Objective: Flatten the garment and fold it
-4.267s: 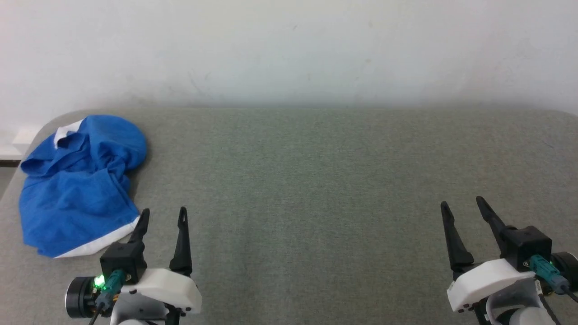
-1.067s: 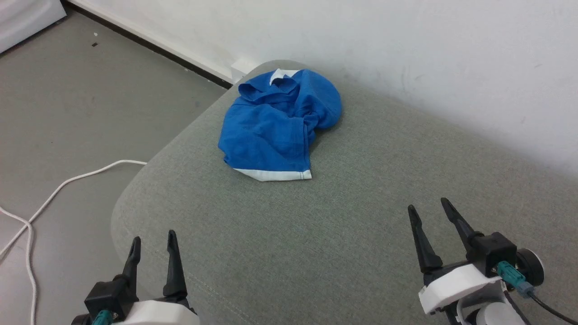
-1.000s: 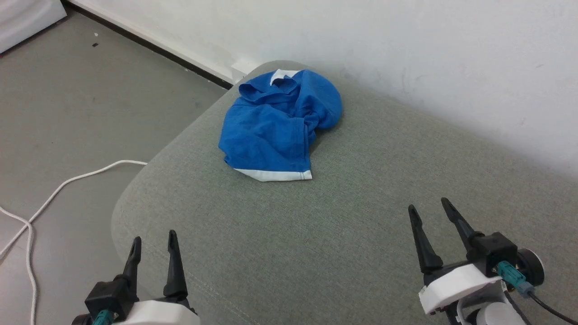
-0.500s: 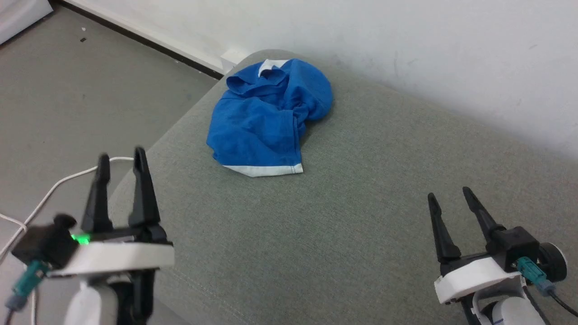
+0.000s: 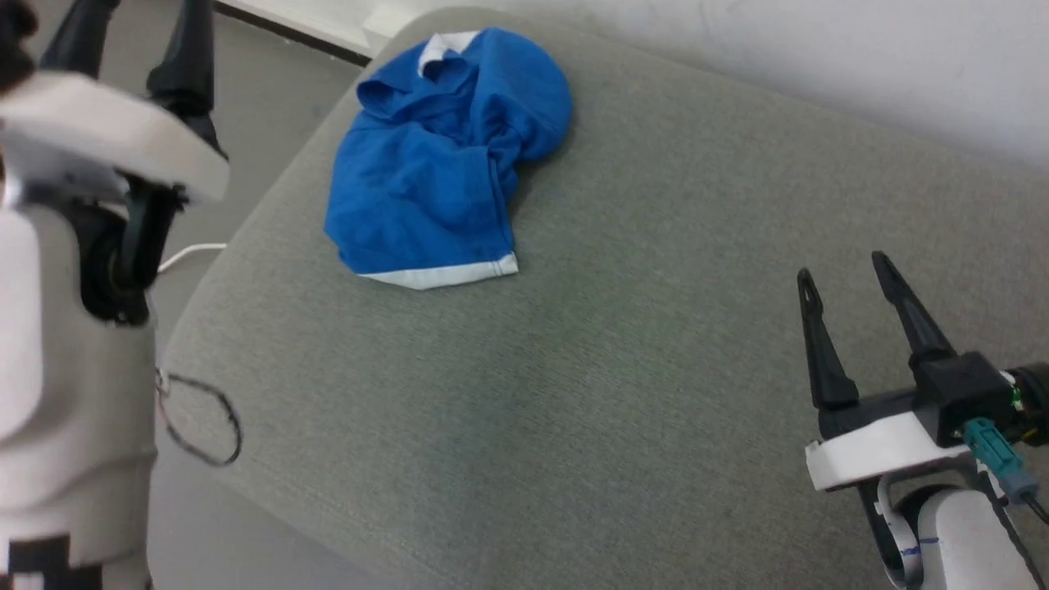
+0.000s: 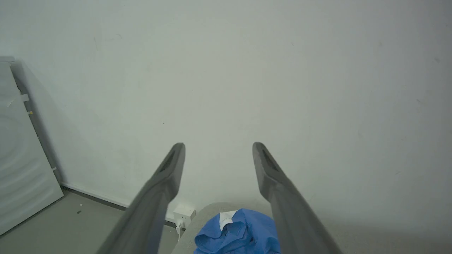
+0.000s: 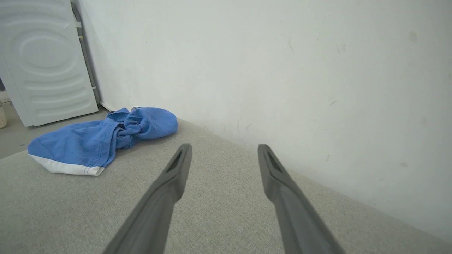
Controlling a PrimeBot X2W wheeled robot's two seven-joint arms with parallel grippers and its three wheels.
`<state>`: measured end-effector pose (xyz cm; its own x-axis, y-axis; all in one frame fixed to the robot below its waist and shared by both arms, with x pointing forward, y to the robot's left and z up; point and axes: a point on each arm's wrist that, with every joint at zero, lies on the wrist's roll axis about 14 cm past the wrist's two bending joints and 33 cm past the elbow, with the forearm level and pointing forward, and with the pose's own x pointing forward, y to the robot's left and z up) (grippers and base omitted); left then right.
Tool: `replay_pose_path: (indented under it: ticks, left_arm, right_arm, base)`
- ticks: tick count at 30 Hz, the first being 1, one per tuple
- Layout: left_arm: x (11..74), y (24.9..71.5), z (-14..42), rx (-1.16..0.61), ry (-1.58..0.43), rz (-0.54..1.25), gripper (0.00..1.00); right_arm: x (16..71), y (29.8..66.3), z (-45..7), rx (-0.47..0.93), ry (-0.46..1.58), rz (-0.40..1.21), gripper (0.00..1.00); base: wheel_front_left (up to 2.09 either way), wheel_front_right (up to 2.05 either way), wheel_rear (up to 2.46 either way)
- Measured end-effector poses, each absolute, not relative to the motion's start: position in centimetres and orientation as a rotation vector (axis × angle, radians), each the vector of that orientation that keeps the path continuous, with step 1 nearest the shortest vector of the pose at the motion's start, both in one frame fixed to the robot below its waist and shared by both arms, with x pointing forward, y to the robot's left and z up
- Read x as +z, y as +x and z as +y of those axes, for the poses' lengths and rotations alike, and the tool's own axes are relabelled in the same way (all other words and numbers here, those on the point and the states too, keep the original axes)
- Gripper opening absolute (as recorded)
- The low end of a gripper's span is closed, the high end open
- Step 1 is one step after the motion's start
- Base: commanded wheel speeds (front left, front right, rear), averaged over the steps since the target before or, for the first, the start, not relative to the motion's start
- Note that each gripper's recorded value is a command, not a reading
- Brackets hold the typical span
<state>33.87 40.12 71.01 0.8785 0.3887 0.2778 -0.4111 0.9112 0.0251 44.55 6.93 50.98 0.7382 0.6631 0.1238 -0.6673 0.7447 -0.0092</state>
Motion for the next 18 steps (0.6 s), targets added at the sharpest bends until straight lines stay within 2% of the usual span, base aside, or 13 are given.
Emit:
replay_pose_path:
  ticks: [8, 18]
  left_arm:
    - [65.3, 40.4, 42.9, 0.402, 0.136, 0.035, 1.00]
    - [53.4, 45.8, 41.2, 0.311, 0.074, 0.386, 1.00]
  right_arm:
    - [51.0, 46.1, 6.1, 0.703, 0.028, -0.138, 1.00]
    - [48.7, 48.7, 2.5, 0.622, -0.003, -0.101, 1.00]
  base:
    - [0.00, 0.00, 0.00]
    - [0.00, 0.00, 0.00]
